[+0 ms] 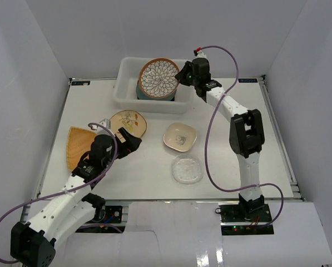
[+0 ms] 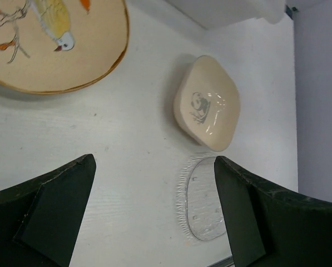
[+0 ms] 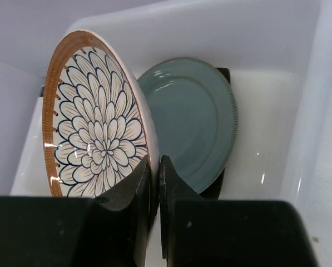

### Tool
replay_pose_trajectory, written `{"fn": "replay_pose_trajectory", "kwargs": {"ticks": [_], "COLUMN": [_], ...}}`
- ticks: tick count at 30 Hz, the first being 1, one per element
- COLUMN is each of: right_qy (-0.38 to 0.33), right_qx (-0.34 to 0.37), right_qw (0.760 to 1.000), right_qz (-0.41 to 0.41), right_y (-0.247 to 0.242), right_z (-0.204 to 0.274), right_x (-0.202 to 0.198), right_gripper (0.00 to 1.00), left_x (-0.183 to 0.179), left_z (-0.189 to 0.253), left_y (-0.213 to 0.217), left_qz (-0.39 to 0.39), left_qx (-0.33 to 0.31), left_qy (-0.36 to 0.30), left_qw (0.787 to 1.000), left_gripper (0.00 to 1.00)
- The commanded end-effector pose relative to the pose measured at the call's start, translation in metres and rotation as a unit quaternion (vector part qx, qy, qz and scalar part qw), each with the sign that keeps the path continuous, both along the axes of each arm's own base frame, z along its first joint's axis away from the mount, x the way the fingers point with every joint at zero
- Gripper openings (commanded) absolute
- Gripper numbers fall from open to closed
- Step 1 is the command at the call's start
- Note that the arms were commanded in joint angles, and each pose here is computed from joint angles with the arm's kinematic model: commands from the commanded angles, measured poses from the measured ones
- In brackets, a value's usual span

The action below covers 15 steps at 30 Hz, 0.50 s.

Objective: Place the plates into the plastic bin on the countertop

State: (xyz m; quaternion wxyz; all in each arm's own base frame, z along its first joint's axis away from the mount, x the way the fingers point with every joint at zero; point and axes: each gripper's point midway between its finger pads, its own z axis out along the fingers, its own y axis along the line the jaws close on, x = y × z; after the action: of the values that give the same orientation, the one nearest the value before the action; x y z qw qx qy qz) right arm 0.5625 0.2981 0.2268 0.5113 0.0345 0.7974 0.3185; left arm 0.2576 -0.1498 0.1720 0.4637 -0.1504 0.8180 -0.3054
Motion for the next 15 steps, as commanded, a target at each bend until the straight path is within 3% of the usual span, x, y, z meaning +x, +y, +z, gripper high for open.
{"fn": "replay_pose_trajectory", "kwargs": {"ticks": [1,10,13,14,15], "right_qy": [-0.079,-0.040,-0.031,-0.026,-0.024], "right_qx": [0.037,0.015,0.011,0.006,0.000], "right_qw": [0.996,0.999,0.999,1.000,1.000], "right_qz": [-0.004,-0.004,0.001,0.001,-0.001], "right_y": [0.010,0.017,0.022,0.022,0.021], "right_z": [0.068,0.003,-0.010,-0.018,-0.020], "right_x": [0.026,0.055,0.053,0.053,0.052], "right_gripper": [0.08,0.09,0.22,0.38,0.46], "left_x": [0.003,0.034,0.043,0.044,0.050], "left_z": [-0.016,0.010,0.008,0.006,0.015], "left_y": [0.008,-0.001,0.007,0.012,0.012], "left_qz": [0.056,0.037,0.043,0.044,0.036], "left_qx": [-0.026,0.019,0.070,0.086,0.100], "left_qy": [0.038,0.001,0.007,0.017,0.008], "left_qw": [0.997,0.999,0.997,0.995,0.994], "left_gripper": [0.98,0.98,0.98,0.98,0.98]}}
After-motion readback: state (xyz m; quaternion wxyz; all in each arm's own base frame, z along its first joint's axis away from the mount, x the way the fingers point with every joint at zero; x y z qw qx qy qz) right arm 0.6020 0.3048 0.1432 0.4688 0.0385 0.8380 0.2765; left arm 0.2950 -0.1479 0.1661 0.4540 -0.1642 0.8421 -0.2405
